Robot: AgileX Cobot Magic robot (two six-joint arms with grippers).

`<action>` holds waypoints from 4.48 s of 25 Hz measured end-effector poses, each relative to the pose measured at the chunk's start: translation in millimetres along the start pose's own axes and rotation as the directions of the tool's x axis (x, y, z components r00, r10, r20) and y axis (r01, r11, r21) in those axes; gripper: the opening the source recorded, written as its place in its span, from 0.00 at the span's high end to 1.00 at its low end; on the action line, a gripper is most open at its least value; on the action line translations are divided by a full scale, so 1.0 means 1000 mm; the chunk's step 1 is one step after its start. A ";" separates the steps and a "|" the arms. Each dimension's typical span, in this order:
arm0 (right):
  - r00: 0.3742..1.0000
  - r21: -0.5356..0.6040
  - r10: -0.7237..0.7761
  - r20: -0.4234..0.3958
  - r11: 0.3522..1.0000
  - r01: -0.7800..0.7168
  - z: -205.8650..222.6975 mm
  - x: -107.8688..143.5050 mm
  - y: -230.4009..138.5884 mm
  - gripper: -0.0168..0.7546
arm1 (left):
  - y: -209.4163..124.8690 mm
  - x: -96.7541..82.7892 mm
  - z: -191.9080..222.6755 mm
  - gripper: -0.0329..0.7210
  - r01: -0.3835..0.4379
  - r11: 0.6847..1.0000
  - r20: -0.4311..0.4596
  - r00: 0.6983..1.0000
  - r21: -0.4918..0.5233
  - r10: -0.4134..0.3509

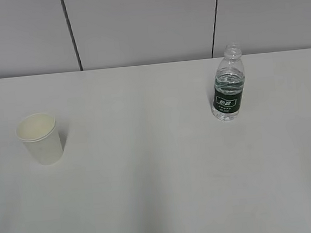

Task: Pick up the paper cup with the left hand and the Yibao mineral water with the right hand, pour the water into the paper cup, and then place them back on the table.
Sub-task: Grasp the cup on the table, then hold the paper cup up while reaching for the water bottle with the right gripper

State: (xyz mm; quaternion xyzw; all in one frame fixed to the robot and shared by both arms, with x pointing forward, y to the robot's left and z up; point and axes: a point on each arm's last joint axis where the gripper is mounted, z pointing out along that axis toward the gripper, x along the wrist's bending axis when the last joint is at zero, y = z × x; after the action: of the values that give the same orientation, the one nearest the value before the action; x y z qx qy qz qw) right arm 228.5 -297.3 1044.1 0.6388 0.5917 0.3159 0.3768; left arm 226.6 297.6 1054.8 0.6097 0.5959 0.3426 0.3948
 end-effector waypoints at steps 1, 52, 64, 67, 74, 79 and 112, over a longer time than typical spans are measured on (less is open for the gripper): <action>1.000 0.000 0.000 0.000 1.000 0.000 0.000 0.000 0.000 0.23 | 0.000 0.000 0.000 0.07 0.000 1.000 0.000 1.000 0.000 0.000; 1.000 0.000 0.000 0.000 1.000 0.000 0.000 0.000 0.000 0.23 | 0.014 -0.024 0.217 0.20 -0.083 0.997 0.123 0.989 -0.002 0.082; 1.000 0.000 0.000 0.000 1.000 0.000 0.000 0.000 0.000 0.23 | -0.019 -0.029 0.257 0.22 -0.147 0.989 0.154 0.977 0.002 0.145; 1.000 0.000 0.000 0.000 1.000 0.000 0.000 0.000 0.000 0.23 | -0.025 -0.030 0.268 0.22 -0.144 0.989 0.156 0.977 -0.020 0.146; 1.000 0.000 0.000 0.000 1.000 0.000 0.000 0.000 0.000 0.23 | -0.040 -0.031 0.294 0.12 -0.139 0.990 0.149 0.980 0.013 0.136; 1.000 0.000 0.000 0.000 1.000 0.000 0.000 0.000 0.000 0.23 | -0.039 -0.032 0.309 0.10 -0.120 0.993 0.130 0.984 -0.021 0.121; 1.000 0.000 0.000 0.000 1.000 0.000 0.000 0.000 0.000 0.23 | -0.045 -0.034 0.347 0.33 -0.062 0.991 0.108 0.991 -0.120 0.075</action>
State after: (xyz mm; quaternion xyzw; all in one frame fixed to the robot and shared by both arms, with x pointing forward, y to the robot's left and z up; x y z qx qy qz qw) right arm 228.5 -297.3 1044.1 0.6388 0.5917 0.3159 0.3768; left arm 512.9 237.5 859.4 0.6242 0.5303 0.3553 0.4505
